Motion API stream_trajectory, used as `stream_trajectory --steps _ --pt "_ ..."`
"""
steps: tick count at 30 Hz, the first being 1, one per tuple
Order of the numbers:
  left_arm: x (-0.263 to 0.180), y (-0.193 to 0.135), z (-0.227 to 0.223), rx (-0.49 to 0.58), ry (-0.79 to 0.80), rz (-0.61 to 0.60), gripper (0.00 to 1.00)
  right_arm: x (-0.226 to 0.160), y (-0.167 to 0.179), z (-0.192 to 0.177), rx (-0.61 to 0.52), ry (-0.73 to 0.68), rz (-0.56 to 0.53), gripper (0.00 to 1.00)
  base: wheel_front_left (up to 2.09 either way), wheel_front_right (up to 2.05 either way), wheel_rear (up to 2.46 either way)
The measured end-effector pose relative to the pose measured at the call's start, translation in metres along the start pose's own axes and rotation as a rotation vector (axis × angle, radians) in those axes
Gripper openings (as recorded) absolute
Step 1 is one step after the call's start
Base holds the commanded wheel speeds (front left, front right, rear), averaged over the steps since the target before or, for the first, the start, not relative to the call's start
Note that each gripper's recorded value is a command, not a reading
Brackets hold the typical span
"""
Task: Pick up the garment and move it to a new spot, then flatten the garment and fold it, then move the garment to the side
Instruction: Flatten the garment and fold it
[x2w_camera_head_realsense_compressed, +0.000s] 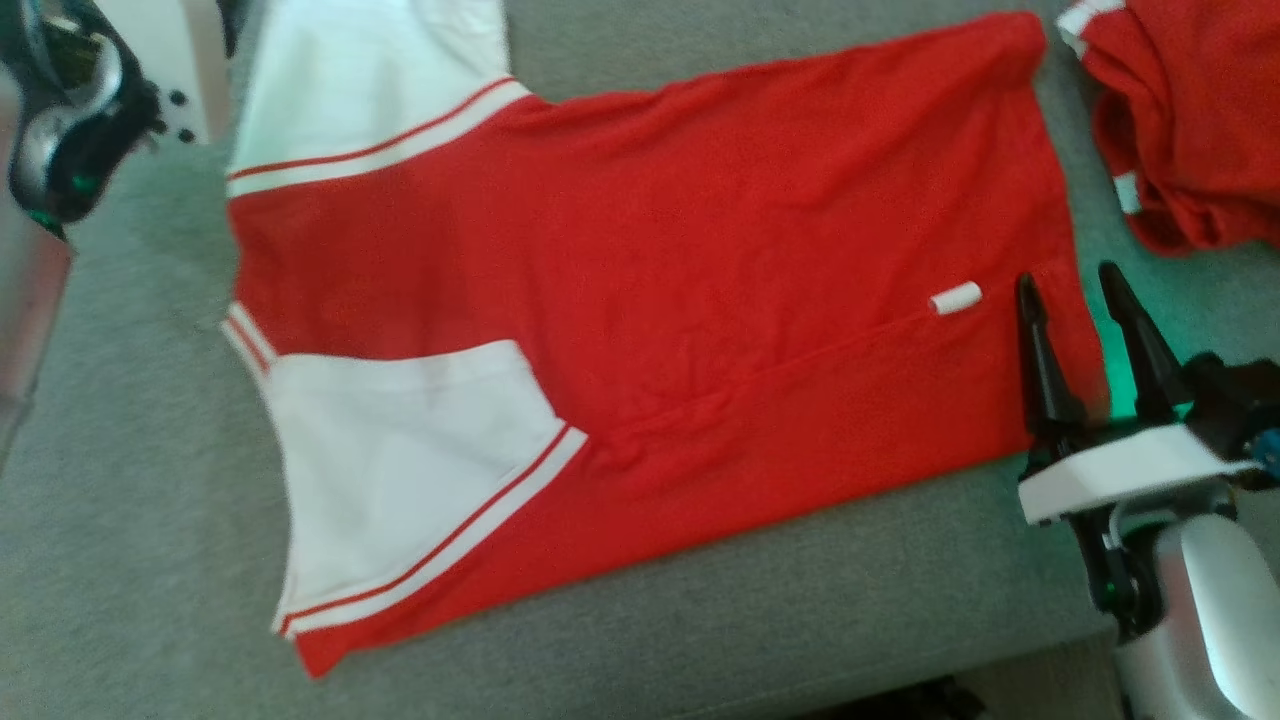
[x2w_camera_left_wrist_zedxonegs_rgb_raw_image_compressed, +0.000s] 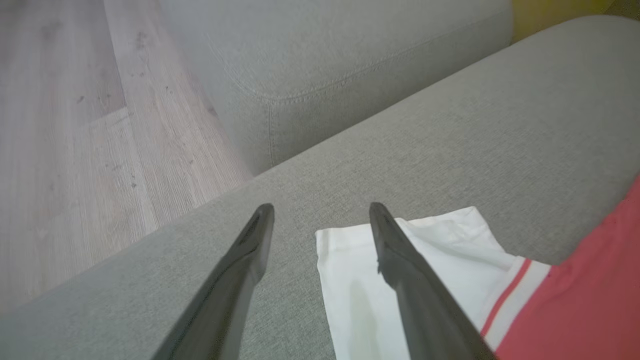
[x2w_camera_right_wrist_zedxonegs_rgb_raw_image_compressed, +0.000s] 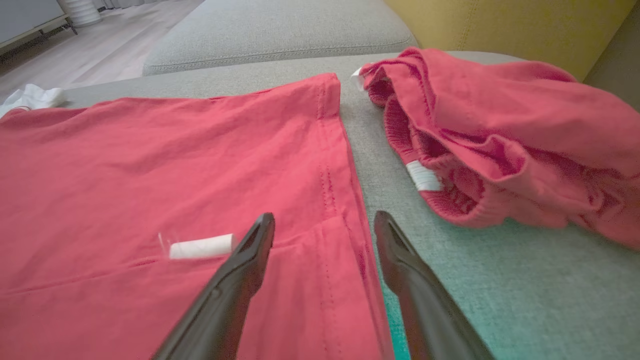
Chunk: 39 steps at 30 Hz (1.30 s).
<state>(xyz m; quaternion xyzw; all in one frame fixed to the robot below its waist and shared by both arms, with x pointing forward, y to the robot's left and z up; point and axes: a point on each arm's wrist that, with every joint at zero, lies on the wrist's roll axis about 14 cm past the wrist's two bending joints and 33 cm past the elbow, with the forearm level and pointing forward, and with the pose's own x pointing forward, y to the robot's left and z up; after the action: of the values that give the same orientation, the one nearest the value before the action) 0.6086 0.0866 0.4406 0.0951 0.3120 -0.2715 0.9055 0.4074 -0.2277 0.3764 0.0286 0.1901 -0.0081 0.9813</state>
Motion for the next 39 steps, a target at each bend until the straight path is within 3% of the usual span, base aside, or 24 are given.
stream_trajectory --steps 12,20,21,23,28,29,30,39 --pt "0.049 -0.003 -0.058 0.026 0.216 -0.032 1.00 -0.007 -0.024 -0.014 -0.007 0.029 -0.072 1.00 0.00 0.00 0.00" --pt "0.053 0.007 -0.059 0.037 0.228 -0.009 1.00 -0.009 -0.029 -0.017 -0.009 0.035 -0.085 1.00 0.00 0.00 0.00" --pt "0.054 0.007 -0.059 0.038 0.225 -0.009 0.90 -0.009 -0.029 -0.017 -0.009 0.036 -0.086 1.00 0.00 0.00 0.00" --pt "0.055 0.006 -0.059 0.034 0.223 -0.014 0.59 -0.008 -0.030 -0.017 -0.010 0.034 -0.089 1.00 0.00 0.00 0.00" --pt "0.058 0.002 -0.059 0.025 0.223 -0.029 0.26 -0.006 -0.031 -0.017 -0.010 0.032 -0.092 1.00 0.00 0.00 0.00" --pt "0.058 0.002 -0.059 0.025 0.223 -0.029 0.18 -0.006 -0.031 -0.017 -0.010 0.032 -0.092 1.00 0.00 0.00 0.00" --pt "0.059 0.001 -0.058 0.023 0.222 -0.033 0.02 -0.007 -0.031 -0.018 -0.009 0.036 -0.092 1.00 0.00 0.00 0.00" --pt "0.059 0.000 -0.054 0.039 0.200 -0.033 0.00 0.010 -0.018 0.003 0.005 -0.004 -0.042 1.00 0.00 0.00 0.00"
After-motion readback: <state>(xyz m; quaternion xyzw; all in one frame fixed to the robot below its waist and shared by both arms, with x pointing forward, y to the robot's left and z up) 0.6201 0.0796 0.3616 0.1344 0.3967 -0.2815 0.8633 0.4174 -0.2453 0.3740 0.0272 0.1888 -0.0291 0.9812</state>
